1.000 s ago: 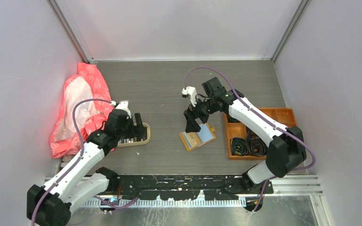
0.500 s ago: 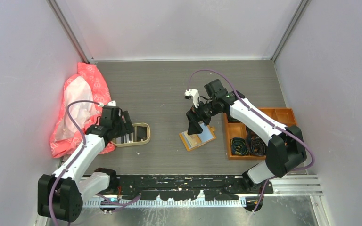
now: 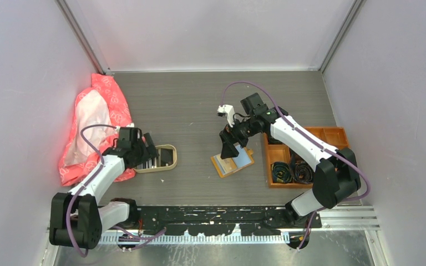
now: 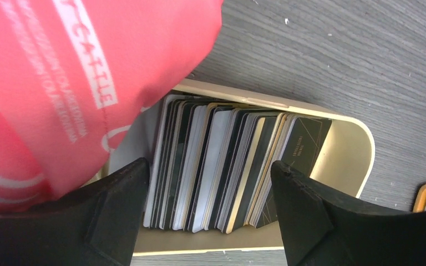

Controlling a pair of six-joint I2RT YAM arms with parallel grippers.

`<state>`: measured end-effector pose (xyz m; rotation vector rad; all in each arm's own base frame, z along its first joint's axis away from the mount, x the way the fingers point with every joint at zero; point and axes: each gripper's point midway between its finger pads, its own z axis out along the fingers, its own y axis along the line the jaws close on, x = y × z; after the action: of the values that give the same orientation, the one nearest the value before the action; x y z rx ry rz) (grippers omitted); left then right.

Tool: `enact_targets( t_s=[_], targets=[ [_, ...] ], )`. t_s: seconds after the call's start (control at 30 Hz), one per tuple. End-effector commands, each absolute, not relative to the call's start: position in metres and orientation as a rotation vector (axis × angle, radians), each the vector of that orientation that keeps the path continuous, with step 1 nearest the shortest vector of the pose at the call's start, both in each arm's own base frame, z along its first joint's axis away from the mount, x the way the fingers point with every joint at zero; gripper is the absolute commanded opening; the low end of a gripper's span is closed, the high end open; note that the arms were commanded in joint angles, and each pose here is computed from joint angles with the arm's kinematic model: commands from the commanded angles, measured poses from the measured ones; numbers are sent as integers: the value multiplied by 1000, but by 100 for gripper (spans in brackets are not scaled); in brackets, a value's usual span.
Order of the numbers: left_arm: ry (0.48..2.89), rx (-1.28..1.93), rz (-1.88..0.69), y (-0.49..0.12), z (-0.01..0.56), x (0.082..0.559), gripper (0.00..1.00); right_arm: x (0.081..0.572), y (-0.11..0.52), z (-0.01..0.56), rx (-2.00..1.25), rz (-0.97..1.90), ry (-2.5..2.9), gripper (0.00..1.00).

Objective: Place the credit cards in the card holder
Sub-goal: Pick up the credit card from the storage box.

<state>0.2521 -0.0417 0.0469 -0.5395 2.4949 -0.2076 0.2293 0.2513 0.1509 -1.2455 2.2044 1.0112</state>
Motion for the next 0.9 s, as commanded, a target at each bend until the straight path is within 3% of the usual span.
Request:
enact_targets(
  t_s=[0.0,0.37,0.87],
  targets=[
    [2453,-564,-414,-64,49,260,79,230,257,172,-1267,1023,2110,95],
    [2353,-611,-884,-120,69,255,66,231,255,173,-1273,1010,2110,95],
    [2245,-605,-938,-131,92,263,68,233,252,173,-1258,1012,2115,95]
  ],
)
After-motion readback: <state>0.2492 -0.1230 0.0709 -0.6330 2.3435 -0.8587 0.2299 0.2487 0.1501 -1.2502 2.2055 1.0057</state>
